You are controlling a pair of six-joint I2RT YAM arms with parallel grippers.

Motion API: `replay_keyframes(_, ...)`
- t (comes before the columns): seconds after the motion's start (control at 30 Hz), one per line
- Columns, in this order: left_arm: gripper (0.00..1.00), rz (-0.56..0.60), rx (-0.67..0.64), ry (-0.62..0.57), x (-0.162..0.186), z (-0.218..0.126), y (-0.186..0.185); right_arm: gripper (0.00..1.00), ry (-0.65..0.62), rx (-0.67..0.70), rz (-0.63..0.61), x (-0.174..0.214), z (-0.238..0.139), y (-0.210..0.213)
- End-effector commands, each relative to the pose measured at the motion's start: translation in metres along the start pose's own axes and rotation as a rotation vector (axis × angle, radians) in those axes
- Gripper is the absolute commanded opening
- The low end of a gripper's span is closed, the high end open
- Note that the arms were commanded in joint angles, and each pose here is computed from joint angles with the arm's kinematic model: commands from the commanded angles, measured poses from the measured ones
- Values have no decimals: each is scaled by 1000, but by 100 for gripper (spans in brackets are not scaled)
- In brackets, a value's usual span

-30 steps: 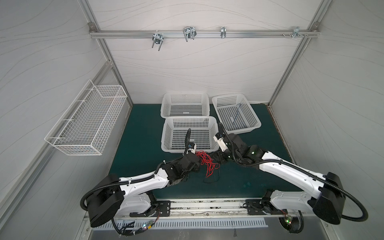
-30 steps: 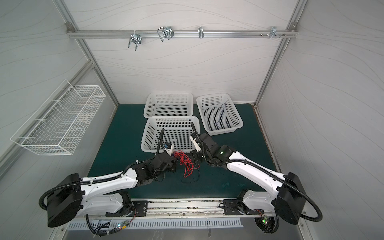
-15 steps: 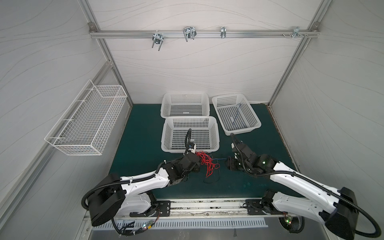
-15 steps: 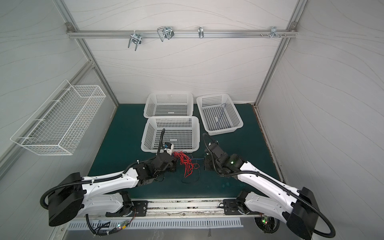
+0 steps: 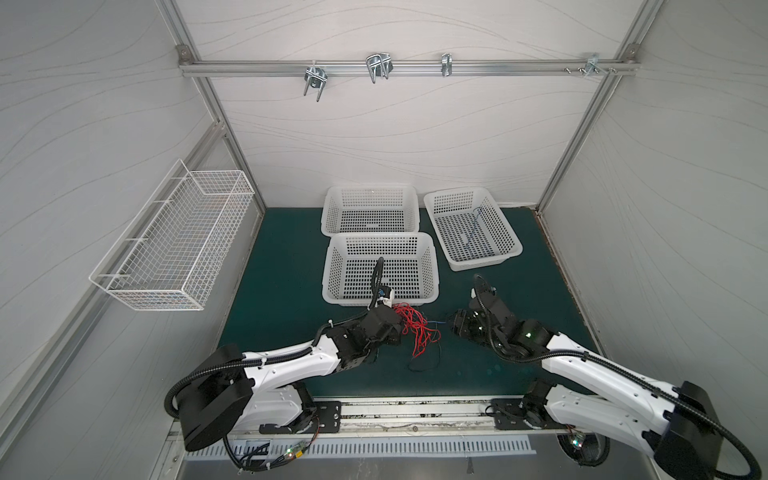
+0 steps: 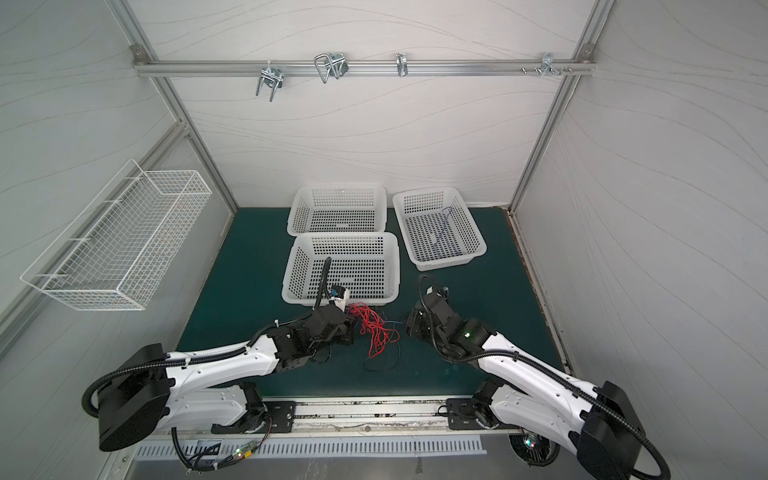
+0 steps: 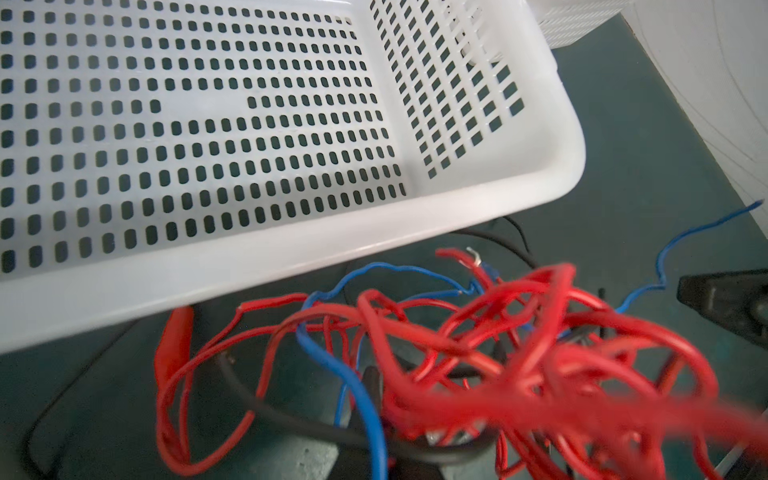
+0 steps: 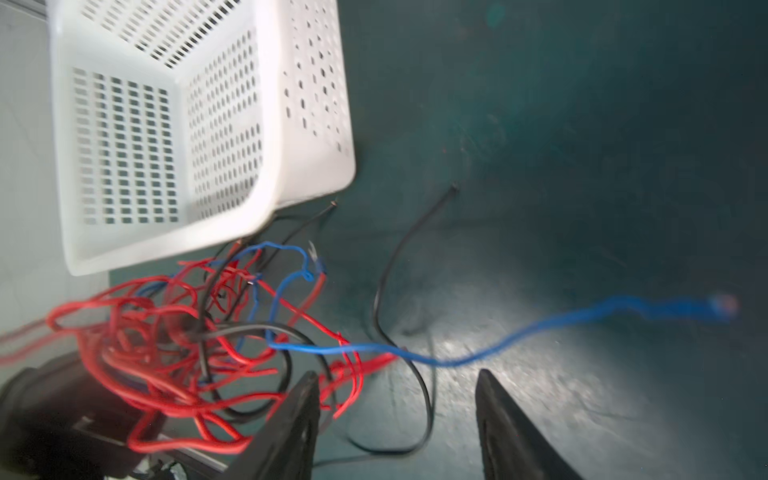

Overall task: Untangle the cables
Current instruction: 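Grasp another blue wire near the bundle with the right gripper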

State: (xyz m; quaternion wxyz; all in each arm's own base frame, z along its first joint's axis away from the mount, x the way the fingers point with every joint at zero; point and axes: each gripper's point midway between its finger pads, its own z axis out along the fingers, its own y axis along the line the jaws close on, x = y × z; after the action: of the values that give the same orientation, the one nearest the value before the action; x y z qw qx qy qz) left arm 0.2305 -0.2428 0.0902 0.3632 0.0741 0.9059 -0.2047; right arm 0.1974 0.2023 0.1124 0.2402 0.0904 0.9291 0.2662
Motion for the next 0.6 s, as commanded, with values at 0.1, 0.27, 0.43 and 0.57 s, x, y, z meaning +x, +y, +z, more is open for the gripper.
replay_keyframes(0.1,0,-49,71,-74,-28,-4,-22,60,-39,-54,58,-20,10,18)
replay_keyframes(0.27,0,-55,53,-84,-30,-4,-19,58,-12,-23,4,-21,10,23)
replay_keyframes(0.43,0,-74,24,-97,-33,-4,-14,54,4,-11,-45,-20,2,26)
replay_keyframes(0.57,0,-83,6,-86,-32,0,-14,53,29,-9,-68,-18,-5,30)
